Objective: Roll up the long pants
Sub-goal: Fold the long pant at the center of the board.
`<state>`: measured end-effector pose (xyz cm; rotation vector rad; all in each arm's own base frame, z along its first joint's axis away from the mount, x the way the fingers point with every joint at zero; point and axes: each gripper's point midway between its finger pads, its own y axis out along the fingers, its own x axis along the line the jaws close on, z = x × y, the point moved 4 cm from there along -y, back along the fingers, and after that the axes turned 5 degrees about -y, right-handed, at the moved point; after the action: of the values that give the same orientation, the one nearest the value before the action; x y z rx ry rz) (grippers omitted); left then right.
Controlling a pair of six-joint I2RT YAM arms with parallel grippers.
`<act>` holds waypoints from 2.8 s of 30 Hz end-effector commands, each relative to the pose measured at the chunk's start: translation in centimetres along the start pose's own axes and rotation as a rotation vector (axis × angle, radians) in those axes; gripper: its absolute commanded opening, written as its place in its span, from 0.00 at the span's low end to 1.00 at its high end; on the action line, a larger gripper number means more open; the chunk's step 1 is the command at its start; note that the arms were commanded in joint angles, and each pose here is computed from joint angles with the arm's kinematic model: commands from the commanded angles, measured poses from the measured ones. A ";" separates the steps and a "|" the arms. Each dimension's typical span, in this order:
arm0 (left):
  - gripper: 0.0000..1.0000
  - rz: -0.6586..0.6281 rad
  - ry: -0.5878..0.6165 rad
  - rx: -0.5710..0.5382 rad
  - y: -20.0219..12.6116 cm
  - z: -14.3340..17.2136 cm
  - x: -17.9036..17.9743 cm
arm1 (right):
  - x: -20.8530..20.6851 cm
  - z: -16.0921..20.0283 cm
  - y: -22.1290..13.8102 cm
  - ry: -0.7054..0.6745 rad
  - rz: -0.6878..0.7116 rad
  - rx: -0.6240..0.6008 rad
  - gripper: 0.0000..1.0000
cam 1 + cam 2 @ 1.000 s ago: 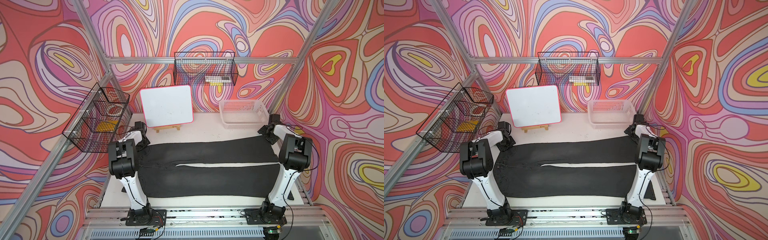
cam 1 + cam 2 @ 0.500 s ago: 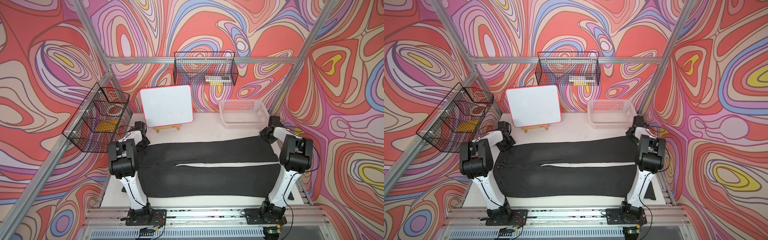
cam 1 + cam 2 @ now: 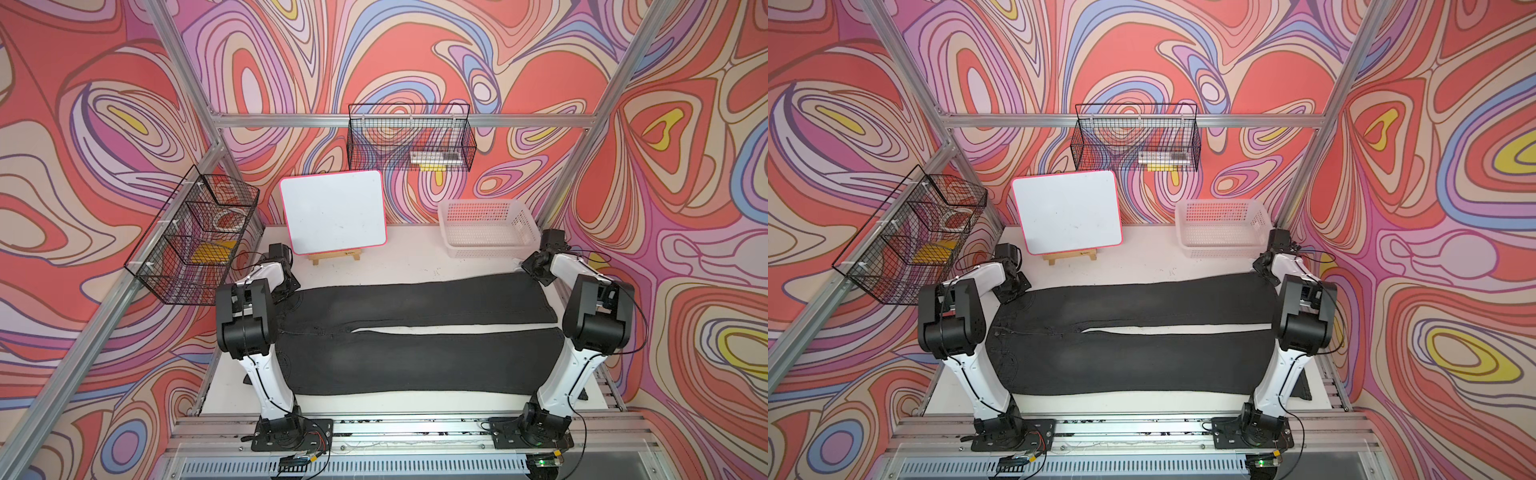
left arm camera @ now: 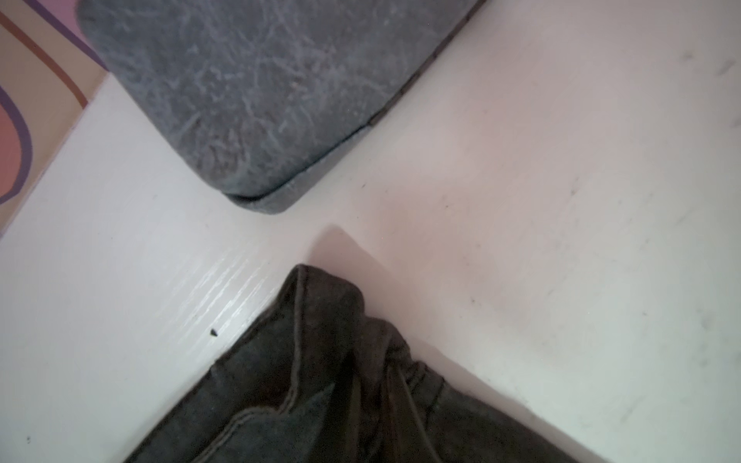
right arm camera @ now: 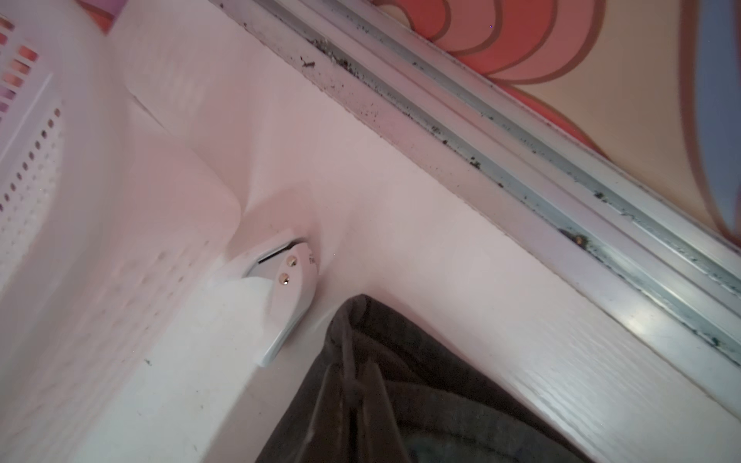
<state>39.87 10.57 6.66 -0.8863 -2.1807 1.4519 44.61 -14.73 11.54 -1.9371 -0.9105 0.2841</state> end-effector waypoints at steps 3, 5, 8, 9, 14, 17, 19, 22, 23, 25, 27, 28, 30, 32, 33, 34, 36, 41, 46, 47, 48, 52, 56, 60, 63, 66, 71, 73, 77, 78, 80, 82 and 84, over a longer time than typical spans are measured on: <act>0.00 0.138 -0.072 -0.065 -5.7 -0.4 0.3 | -3.5 -1.9 -5.2 0.114 0.034 -0.087 0.00; 0.00 0.170 -0.079 -0.095 -8.2 -0.2 0.7 | -4.2 -2.3 -7.2 0.135 0.029 -0.114 0.00; 0.00 0.183 -0.043 -0.175 -12.0 0.0 1.4 | -4.6 -1.8 -8.9 0.133 0.031 -0.105 0.00; 0.00 0.176 -0.029 -0.203 -13.1 0.1 1.8 | -4.7 -1.7 -9.5 0.142 0.019 -0.107 0.00; 0.00 0.180 -0.009 -0.243 -17.2 0.8 3.7 | -5.9 -1.3 -12.2 0.191 -0.014 -0.113 0.00; 0.00 0.166 -0.029 -0.278 -19.1 1.7 5.4 | -7.3 0.8 -13.3 0.252 0.025 -0.072 0.00; 0.00 0.138 -0.052 -0.249 -19.3 2.9 6.5 | -8.7 2.8 -14.1 0.329 0.074 -0.057 0.00; 0.00 0.089 -0.078 -0.211 -19.0 4.5 7.9 | -11.6 6.7 -14.8 0.429 0.185 -0.040 0.00; 0.00 0.082 -0.088 -0.213 -19.0 4.8 8.3 | -12.6 7.8 -15.1 0.453 0.231 -0.037 0.00; 0.00 0.060 -0.105 -0.217 -19.3 5.1 9.0 | -14.5 9.3 -15.8 0.482 0.328 -0.061 0.00; 0.00 0.041 -0.115 -0.223 -19.5 5.2 9.4 | -16.3 10.1 -16.6 0.512 0.394 -0.086 0.00; 0.00 0.044 -0.115 -0.227 -19.7 5.2 9.5 | -16.8 10.2 -16.9 0.525 0.410 -0.098 0.00; 0.00 0.043 -0.142 -0.223 -20.0 5.7 9.9 | -17.9 10.8 -17.6 0.579 0.444 -0.097 0.00; 0.00 0.039 -0.187 -0.215 -20.6 6.5 10.7 | -18.6 11.4 -18.2 0.624 0.482 -0.080 0.00; 0.00 0.054 -0.202 -0.213 -20.9 6.9 10.9 | -18.9 11.6 -18.3 0.637 0.506 -0.071 0.00; 0.00 0.079 -0.211 -0.213 -21.3 7.3 11.0 | -19.3 11.9 -18.5 0.648 0.534 -0.062 0.00; 0.00 0.104 -0.230 -0.200 -21.8 8.2 11.4 | -19.8 12.4 -18.3 0.657 0.574 -0.049 0.00; 0.00 0.058 -0.285 -0.163 -23.0 11.4 14.3 | -21.8 13.1 -18.6 0.680 0.731 -0.053 0.00; 0.00 0.012 -0.379 -0.233 -24.3 13.7 17.7 | -24.2 14.0 -18.9 0.685 0.888 -0.049 0.00; 0.00 -0.001 -0.375 -0.193 -23.6 14.4 17.8 | -24.5 14.3 -18.8 0.686 0.912 -0.037 0.00; 0.00 -0.016 -0.369 -0.146 -22.9 15.1 17.8 | -24.7 14.7 -18.9 0.696 0.939 -0.030 0.00; 0.00 -0.014 -0.382 -0.061 -21.5 15.8 16.9 | -24.7 14.4 -17.4 0.671 0.948 0.005 0.00; 0.00 0.071 -0.317 -0.073 -19.9 12.3 13.0 | -20.5 10.4 -13.9 0.615 0.676 -0.034 0.00; 0.00 0.117 -0.239 -0.118 -18.6 7.2 8.8 | -15.1 3.9 -14.2 0.459 0.476 -0.203 0.00; 0.00 0.182 -0.190 -0.166 -18.7 3.0 5.4 | -9.1 -0.4 -15.0 0.278 0.303 -0.308 0.00; 0.00 0.225 -0.117 -0.157 -18.2 -0.3 1.2 | -3.5 -2.8 -15.1 0.134 0.184 -0.369 0.00; 0.00 0.219 -0.060 -0.284 -19.9 -5.7 -3.0 | 0.5 -7.7 -14.9 0.136 0.065 -0.450 0.00; 0.00 0.218 -0.053 -0.302 -20.7 -7.0 -3.6 | 2.2 -10.1 -15.6 0.111 0.024 -0.481 0.00; 0.00 0.231 -0.034 -0.247 -20.2 -5.7 -3.4 | 2.7 -10.6 -15.9 0.088 -0.003 -0.461 0.00; 0.00 0.220 -0.031 -0.237 -19.8 -5.0 -3.0 | 2.3 -10.0 -15.8 0.095 -0.004 -0.454 0.00; 0.00 0.184 -0.022 -0.214 -18.8 -3.6 -1.8 | 0.7 -8.2 -15.1 0.110 0.014 -0.412 0.00; 0.00 0.158 -0.016 -0.196 -18.0 -2.8 -0.7 | -0.6 -6.2 -14.8 0.114 0.033 -0.367 0.00; 0.00 0.125 -0.001 -0.202 -17.6 -2.3 0.4 | -2.2 -4.2 -15.5 0.145 0.054 -0.343 0.00</act>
<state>37.32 6.38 23.57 -1.1595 -2.3137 1.3752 40.66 -14.82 26.76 -2.2809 -0.9077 0.0222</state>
